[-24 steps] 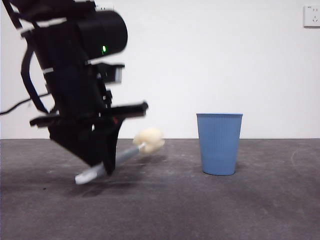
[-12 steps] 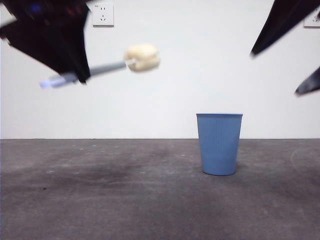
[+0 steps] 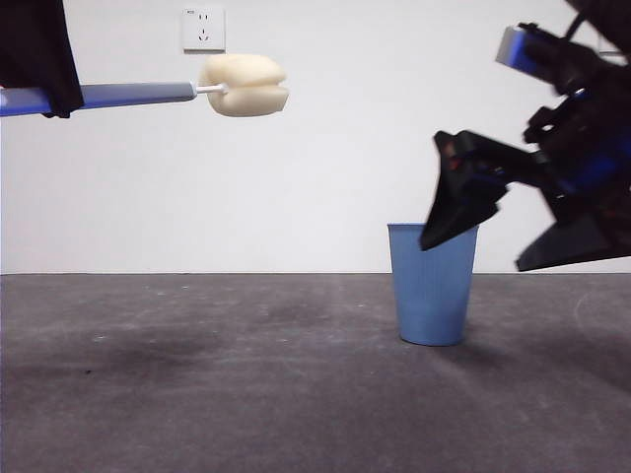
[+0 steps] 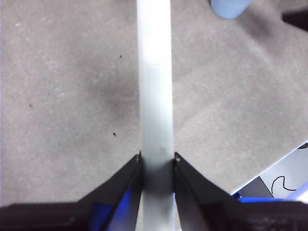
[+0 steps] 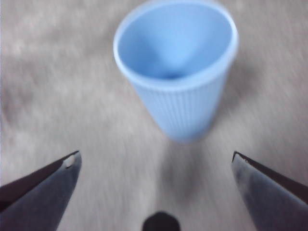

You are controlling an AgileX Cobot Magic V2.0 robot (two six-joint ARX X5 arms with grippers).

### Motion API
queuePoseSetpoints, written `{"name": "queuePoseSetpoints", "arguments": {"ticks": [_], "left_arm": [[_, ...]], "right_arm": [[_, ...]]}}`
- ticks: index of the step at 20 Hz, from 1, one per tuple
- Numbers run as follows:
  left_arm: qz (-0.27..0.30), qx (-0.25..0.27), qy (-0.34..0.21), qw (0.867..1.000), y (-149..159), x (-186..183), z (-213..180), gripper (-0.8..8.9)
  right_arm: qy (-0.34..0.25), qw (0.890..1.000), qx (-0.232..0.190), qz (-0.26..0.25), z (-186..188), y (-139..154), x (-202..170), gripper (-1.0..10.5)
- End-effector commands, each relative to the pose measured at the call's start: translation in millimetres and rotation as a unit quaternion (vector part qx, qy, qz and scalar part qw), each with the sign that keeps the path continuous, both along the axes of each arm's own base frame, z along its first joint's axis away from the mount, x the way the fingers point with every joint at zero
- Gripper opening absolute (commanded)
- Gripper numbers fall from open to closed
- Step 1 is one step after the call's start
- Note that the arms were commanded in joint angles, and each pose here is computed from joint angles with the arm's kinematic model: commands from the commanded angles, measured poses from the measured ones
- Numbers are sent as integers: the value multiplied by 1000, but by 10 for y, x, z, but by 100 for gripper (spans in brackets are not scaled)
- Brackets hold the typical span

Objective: Pick up the cup brush,pick up the cup,insert the brush into the cup,clean the cup,put the cup brush back,put the cup back to the fixed position on the table

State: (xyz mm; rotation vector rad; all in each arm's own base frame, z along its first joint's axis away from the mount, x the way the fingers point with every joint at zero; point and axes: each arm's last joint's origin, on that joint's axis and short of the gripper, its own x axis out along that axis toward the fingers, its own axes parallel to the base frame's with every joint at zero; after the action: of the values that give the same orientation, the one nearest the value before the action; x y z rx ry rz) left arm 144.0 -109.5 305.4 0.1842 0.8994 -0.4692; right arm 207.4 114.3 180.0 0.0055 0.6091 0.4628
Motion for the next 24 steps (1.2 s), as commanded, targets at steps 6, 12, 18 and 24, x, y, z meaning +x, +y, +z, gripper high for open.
{"name": "queuePoseSetpoints", "arguments": {"ticks": [6, 12, 18, 24], "left_arm": [[-7, 9, 7, 1000, 7, -20, -20, -7], [-5, 7, 8, 1000, 7, -21, -21, -7], [-5, 2, 1, 1000, -1, -11, -11, -7], [-5, -1, -4, 1000, -7, -3, -4, -7]], "right_arm": [[-36, 999, 4, -10, -341, 86, 296, 596], [-71, 997, 21, -26, -466, 32, 462, 595], [-108, 993, 35, -25, -580, 58, 556, 594], [-122, 991, 41, -26, -647, 74, 592, 336]]}}
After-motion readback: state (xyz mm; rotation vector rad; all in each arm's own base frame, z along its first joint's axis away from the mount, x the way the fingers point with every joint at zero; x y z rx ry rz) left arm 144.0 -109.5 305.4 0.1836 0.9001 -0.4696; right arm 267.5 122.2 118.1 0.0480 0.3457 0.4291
